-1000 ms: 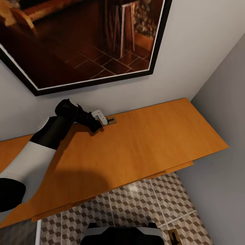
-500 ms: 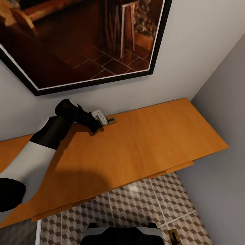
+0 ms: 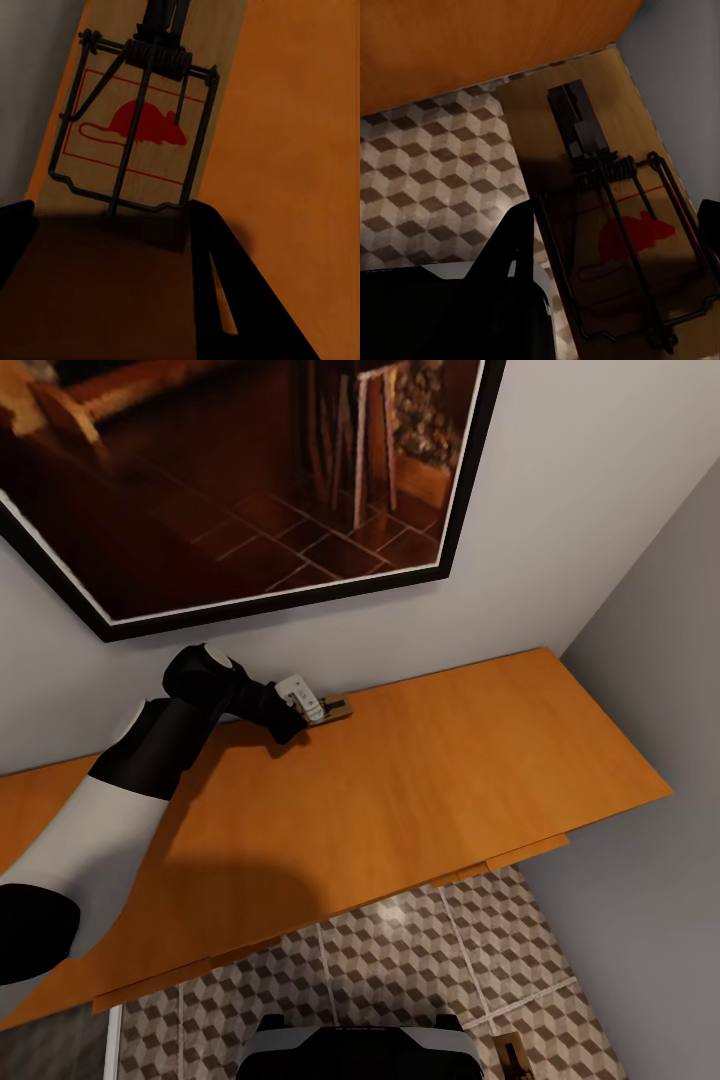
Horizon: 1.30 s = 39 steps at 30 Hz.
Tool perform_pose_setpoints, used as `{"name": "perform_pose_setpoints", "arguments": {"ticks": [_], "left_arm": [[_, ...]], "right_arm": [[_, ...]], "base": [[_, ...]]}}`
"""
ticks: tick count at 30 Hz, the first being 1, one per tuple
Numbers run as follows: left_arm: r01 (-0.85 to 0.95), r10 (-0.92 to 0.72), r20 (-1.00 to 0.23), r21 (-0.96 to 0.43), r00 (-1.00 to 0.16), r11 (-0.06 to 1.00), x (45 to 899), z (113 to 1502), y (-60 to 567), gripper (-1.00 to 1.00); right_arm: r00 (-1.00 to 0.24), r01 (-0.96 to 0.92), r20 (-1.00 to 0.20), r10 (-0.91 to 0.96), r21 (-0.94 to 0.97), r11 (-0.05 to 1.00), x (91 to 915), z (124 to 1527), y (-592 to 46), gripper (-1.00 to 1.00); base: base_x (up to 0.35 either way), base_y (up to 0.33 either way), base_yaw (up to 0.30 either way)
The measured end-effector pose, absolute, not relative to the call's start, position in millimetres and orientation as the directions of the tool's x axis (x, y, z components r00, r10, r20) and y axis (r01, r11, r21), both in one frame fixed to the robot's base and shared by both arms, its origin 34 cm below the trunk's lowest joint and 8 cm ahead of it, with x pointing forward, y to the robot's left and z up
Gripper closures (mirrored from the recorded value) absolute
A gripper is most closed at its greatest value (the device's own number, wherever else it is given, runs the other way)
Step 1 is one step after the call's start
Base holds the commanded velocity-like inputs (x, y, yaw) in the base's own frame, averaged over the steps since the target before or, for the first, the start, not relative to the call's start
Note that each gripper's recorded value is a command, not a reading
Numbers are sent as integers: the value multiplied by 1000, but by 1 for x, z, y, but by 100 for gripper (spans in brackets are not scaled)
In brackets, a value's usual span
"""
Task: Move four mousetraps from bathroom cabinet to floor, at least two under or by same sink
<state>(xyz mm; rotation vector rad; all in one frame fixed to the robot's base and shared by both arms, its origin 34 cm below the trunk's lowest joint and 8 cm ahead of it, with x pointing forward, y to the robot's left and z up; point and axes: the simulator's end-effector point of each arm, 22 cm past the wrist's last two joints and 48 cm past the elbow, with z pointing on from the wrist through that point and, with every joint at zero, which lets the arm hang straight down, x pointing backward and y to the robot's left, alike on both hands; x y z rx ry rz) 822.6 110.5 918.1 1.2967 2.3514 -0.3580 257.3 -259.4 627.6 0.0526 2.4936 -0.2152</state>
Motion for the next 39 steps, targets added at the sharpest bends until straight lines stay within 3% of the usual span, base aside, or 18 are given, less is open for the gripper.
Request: {"name": "perform_pose_setpoints", "arguments": {"ticks": [39], "left_arm": [[848,741,-476,-21,-475,530,822,914,112,100]], "right_arm": [[-803,89,-596,-14,-143,986,257,627,-260,100]], "base": [[-284,-64,0]]}}
